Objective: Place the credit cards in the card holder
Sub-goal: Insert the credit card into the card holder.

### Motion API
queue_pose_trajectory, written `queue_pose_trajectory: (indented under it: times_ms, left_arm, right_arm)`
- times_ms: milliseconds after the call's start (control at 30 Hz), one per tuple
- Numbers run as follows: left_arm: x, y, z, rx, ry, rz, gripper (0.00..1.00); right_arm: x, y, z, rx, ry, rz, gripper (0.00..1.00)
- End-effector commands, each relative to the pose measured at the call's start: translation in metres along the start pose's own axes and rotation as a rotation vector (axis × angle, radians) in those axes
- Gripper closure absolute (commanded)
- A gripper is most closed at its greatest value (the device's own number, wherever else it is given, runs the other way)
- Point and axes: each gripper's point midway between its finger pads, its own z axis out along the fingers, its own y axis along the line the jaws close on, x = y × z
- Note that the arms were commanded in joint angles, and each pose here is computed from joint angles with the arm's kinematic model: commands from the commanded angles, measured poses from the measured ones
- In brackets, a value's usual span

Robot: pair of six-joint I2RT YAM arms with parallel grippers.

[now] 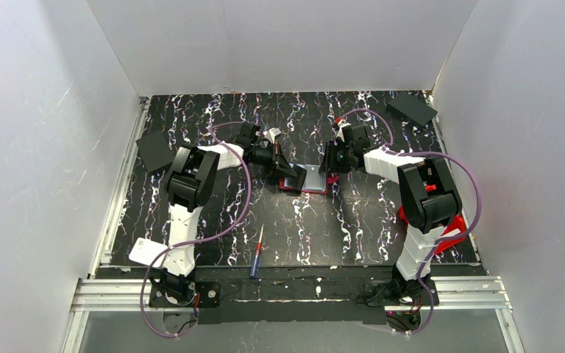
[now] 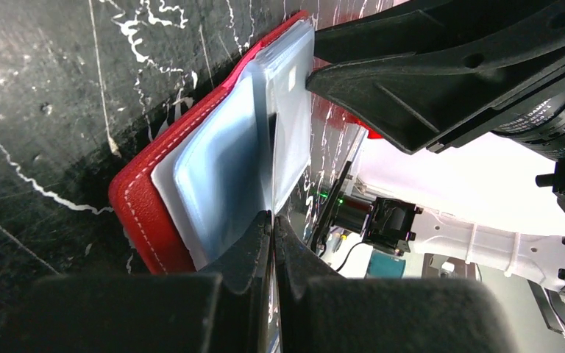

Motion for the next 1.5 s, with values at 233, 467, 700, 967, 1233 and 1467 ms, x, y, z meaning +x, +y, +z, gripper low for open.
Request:
queue_pose_trajectory:
  times_ms: [233, 467, 700, 967, 1233, 1467]
  left_arm:
    - [-0.016, -0.009, 0.008, 0.039, -0.019, 0.043, 1.00]
    - [-0.021, -0.005, 0.014, 0.040, -0.059, 0.031, 1.00]
    - [-0.017, 0.000, 0.021, 0.028, -0.091, 0.007, 1.00]
    - [-0.016, 0.007, 0.021, 0.004, -0.157, -0.025, 1.00]
    - [-0.012, -0.003, 0.030, 0.022, -0.170, -0.041, 1.00]
    - [-0.005, -0.011, 0.024, -0.004, -0.191, -0.057, 0.72]
  right_arm:
    - [0.076, -0.047, 0.012, 0.154, 0.223, 0.001, 0.59]
    - [0.077, -0.047, 0.011, 0.153, 0.225, 0.003, 0.59]
    - [0.077, -0.046, 0.012, 0.149, 0.225, 0.005, 0.59]
    - [0.078, -0.045, 0.011, 0.146, 0.225, 0.007, 0.59]
    - [0.078, -0.044, 0.011, 0.141, 0.225, 0.009, 0.59]
    - [0.075, -0.043, 0.009, 0.140, 0.217, 0.004, 0.59]
